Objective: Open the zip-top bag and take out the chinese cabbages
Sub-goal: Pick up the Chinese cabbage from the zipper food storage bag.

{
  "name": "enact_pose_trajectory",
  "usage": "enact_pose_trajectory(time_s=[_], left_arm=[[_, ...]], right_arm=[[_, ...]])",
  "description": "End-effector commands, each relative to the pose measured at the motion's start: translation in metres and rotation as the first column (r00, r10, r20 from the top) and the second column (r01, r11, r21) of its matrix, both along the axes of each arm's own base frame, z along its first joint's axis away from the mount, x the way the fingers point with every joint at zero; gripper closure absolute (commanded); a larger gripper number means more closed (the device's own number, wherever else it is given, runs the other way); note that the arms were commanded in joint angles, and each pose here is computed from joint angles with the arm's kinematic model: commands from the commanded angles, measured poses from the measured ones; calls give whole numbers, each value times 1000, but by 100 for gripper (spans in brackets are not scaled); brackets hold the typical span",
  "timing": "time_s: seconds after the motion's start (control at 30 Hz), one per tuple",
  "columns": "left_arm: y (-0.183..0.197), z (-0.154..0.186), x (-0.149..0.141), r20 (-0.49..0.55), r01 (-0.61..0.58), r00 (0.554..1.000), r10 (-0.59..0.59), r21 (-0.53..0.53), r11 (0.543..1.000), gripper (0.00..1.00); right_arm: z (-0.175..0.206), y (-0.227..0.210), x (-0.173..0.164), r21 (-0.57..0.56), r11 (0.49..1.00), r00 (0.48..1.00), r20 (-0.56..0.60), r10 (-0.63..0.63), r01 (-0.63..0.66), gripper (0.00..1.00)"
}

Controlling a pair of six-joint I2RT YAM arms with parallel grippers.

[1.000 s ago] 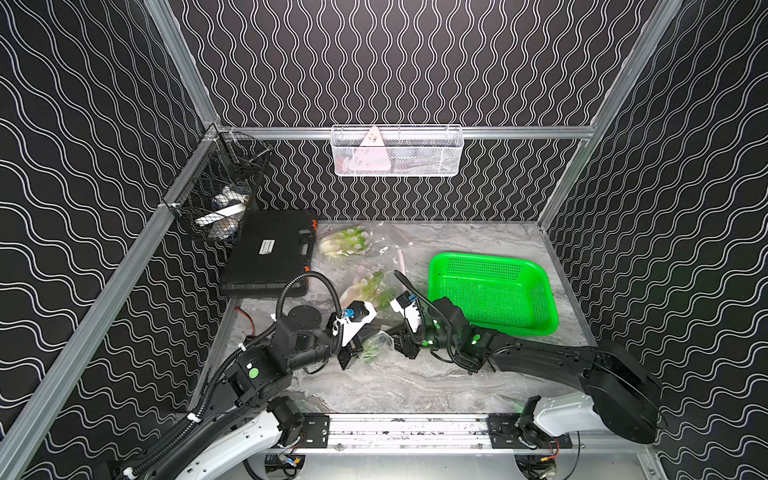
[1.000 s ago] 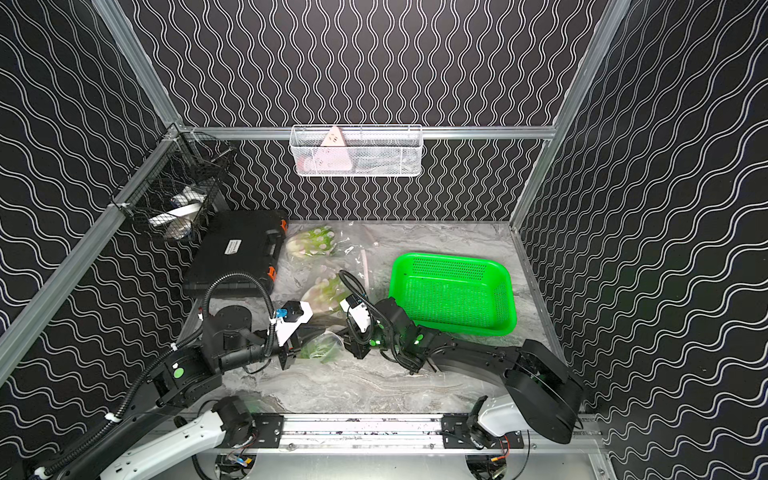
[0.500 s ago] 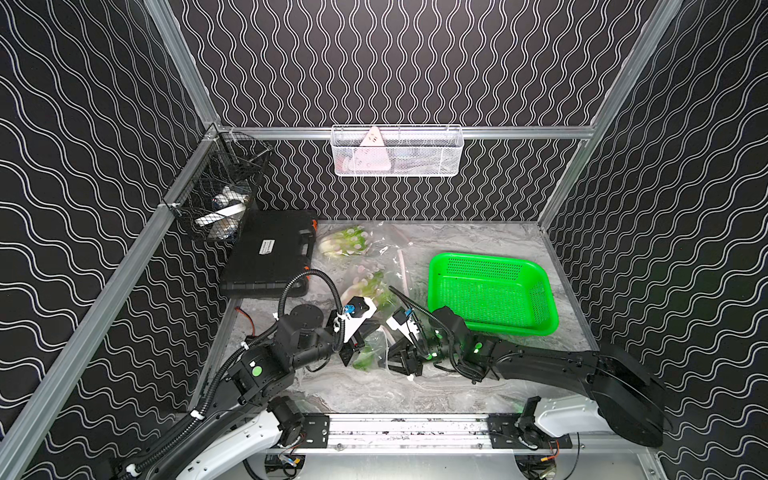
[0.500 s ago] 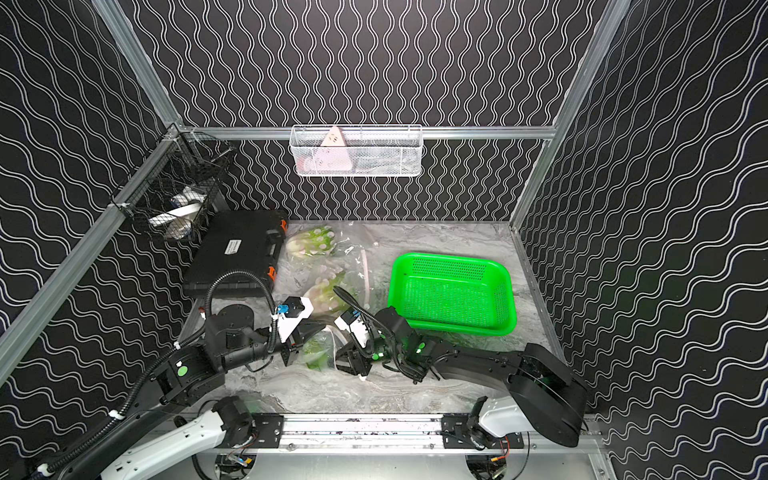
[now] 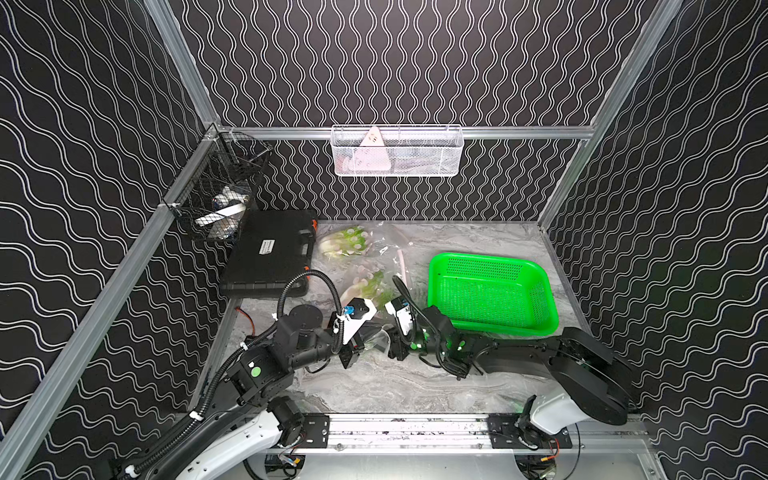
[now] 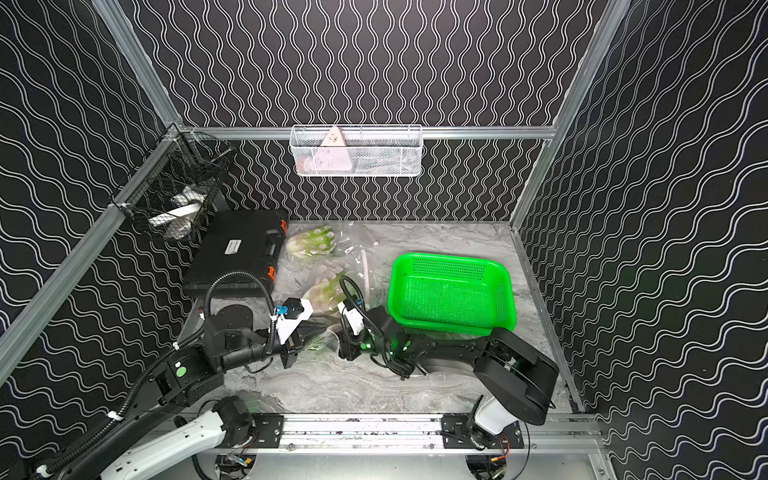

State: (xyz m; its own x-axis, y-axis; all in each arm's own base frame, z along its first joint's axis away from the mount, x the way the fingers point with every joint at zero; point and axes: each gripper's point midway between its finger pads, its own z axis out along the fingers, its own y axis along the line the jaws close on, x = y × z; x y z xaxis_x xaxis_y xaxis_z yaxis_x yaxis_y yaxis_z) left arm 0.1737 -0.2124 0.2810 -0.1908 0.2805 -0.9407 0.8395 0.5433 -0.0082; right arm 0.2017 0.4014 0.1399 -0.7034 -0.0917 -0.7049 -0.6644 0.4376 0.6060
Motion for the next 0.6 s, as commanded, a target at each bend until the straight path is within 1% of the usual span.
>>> enact_pose_trajectory(time_s=[0.0, 0.07, 0.17, 0.27, 0.37, 0.4, 0.47, 0.5, 0.53, 0.57], left_arm=[[-2, 11, -2, 44, 24, 999, -24, -11, 1000, 100], [-2, 11, -2, 42, 24, 999, -23, -14, 1000, 100], [-4, 8, -2, 29, 27, 999, -27, -19, 999, 100], [-4, 7, -3, 25, 32, 999, -31, -24, 999, 100], [-5, 7, -5, 21, 42, 999, -42, -25, 999, 100], [-5, 6, -5, 19, 44, 999, -43, -22, 999, 100], [-4, 6, -7, 14, 50, 999, -50, -14, 999, 100], [-4, 7, -8, 15, 54, 998, -54, -9, 999, 100], [-3, 7, -9, 14, 56, 998, -56, -4, 998, 100], [-2, 8, -11, 15, 59, 998, -59, -1, 998, 100]], right_arm=[[8, 14, 7, 11, 1000, 999, 42, 22, -22, 47], [11, 19, 3, 38, 998, 998, 29, 47, -48, 43], [21, 24, -7, 113, 988, 995, 14, 103, -104, 41], [20, 24, -8, 122, 987, 995, 0, 102, -101, 39], [15, 23, 1, 112, 992, 999, -3, 51, -50, 35], [18, 22, 5, 128, 991, 999, 1, 37, -37, 34], [25, 19, 14, 159, 987, 1000, -3, 9, -9, 28], [29, 18, 18, 175, 985, 1000, -9, 9, -8, 26], [34, 17, 21, 191, 982, 1000, -23, 19, -14, 22], [37, 16, 24, 201, 979, 999, -34, 30, -23, 21]])
